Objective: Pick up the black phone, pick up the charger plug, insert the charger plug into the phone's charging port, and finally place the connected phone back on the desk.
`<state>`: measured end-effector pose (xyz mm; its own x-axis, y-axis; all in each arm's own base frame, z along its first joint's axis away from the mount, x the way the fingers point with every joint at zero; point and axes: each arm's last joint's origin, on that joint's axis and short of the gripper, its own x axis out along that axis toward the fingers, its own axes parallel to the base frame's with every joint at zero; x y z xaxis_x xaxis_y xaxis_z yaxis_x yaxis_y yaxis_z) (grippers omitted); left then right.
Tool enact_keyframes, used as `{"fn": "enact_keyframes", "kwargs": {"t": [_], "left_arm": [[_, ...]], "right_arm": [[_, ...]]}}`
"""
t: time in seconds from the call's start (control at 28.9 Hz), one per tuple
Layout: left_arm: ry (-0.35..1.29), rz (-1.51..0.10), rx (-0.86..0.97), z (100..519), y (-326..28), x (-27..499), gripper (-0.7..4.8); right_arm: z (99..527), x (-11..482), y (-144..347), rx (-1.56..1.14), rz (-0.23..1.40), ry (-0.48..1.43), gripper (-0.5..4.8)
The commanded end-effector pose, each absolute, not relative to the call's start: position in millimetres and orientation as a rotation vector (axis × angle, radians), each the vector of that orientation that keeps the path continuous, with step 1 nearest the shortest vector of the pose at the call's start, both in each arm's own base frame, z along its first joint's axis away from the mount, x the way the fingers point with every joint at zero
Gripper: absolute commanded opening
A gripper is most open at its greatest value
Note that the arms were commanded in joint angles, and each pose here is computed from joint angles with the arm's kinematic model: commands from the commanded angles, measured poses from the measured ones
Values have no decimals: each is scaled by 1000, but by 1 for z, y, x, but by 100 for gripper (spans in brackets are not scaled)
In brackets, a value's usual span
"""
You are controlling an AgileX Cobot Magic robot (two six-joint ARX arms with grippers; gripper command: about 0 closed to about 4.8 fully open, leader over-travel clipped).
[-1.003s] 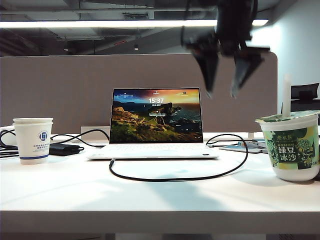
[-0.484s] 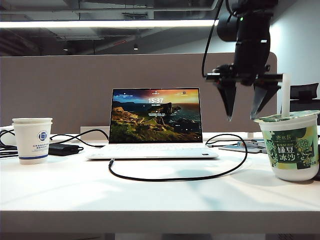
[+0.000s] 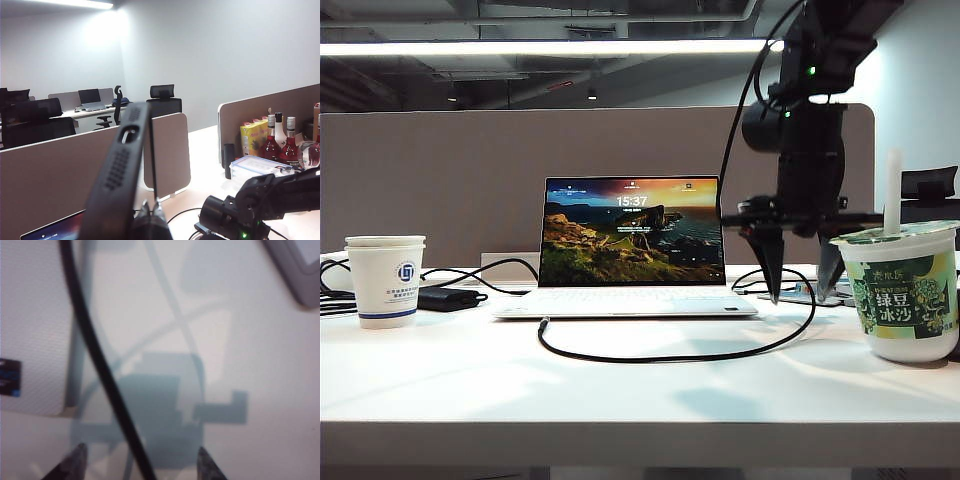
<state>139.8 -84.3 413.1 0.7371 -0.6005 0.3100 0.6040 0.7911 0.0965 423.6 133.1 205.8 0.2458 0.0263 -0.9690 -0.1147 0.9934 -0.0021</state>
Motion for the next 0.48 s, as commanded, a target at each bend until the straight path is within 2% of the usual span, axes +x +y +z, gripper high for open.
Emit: {"fn": "enact_keyframes", "kwargs": {"t": [0.03, 0.07, 0.14, 0.48], "left_arm": [[-388, -659, -23, 420, -82, 136, -7], [-388, -660, -23, 420, -82, 136, -7], [-388, -659, -23, 420, -82, 136, -7], [-388, -659, -23, 420, -82, 136, -7]], "right_arm": [[201, 426, 132, -78, 87, 1321, 241], [200, 427, 131, -77, 85, 1323, 197], [199, 428, 130, -93, 98, 1324, -4], [206, 427, 123, -440, 140, 1284, -3]]}}
